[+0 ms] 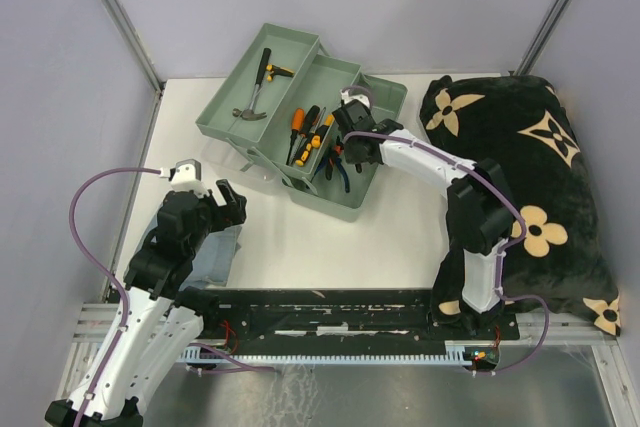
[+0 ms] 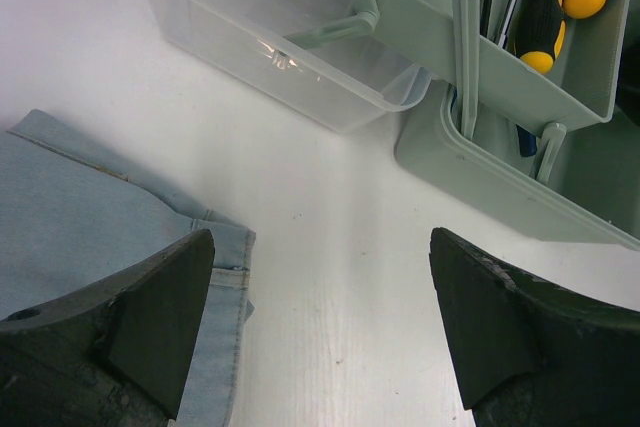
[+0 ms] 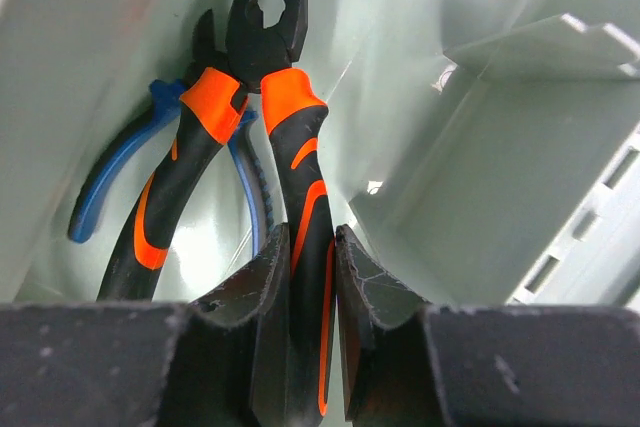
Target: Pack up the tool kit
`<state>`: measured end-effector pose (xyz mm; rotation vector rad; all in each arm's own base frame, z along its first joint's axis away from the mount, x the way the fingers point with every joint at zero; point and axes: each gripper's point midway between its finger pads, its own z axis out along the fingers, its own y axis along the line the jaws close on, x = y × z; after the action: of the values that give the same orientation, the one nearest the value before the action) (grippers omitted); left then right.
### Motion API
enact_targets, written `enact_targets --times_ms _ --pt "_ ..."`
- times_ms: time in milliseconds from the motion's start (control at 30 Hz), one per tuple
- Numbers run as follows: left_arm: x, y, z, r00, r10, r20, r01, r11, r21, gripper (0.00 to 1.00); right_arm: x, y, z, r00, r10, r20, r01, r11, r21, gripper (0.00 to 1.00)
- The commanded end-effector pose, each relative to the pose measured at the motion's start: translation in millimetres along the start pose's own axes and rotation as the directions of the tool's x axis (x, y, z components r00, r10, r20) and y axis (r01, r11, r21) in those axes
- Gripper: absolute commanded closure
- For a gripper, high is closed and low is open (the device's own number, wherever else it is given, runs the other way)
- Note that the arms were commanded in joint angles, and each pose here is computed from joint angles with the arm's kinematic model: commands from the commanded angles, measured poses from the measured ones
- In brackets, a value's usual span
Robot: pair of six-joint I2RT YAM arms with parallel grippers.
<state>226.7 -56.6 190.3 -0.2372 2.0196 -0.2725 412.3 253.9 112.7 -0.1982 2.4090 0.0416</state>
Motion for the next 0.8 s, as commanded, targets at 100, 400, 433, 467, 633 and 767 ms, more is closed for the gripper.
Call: enact_targets --times_ms 100,400,433,467,633,767 --pt "-8.1 -7.1 2.0 0.999 -0.036 0.034 0.035 0.999 0.029 0.06 -36.9 13.5 2.8 0.984 0.134 0.119 -0.134 0.991 -0.015 0.98" --pt "-8.1 -7.0 2.3 0.999 -0.036 0.033 0.035 0.999 0.029 0.06 -17.6 16.0 9.0 0.983 0.179 0.052 -0.178 0.984 -0.015 0.66" --pt "-8.2 -6.9 2.3 0.999 -0.036 0.033 0.035 0.999 0.028 0.06 -17.6 18.3 6.4 0.983 0.178 0.047 -0.177 0.984 -0.028 0.64" --pt "-7.8 -6.7 2.4 0.999 -0.035 0.032 0.035 0.999 0.027 0.06 -18.2 19.3 3.5 0.983 0.178 0.043 -0.177 0.984 -0.037 0.61" --pt "-7.4 -6.3 2.6 0.999 -0.035 0.031 0.034 0.999 0.025 0.06 -24.8 16.3 -20.5 0.983 0.174 0.053 -0.171 0.983 -0.065 0.53" --pt "-7.6 -6.1 2.7 0.999 -0.035 0.031 0.034 0.999 0.023 0.06 -32.2 9.7 -54.1 0.976 0.193 0.099 -0.182 0.977 -0.113 0.48"
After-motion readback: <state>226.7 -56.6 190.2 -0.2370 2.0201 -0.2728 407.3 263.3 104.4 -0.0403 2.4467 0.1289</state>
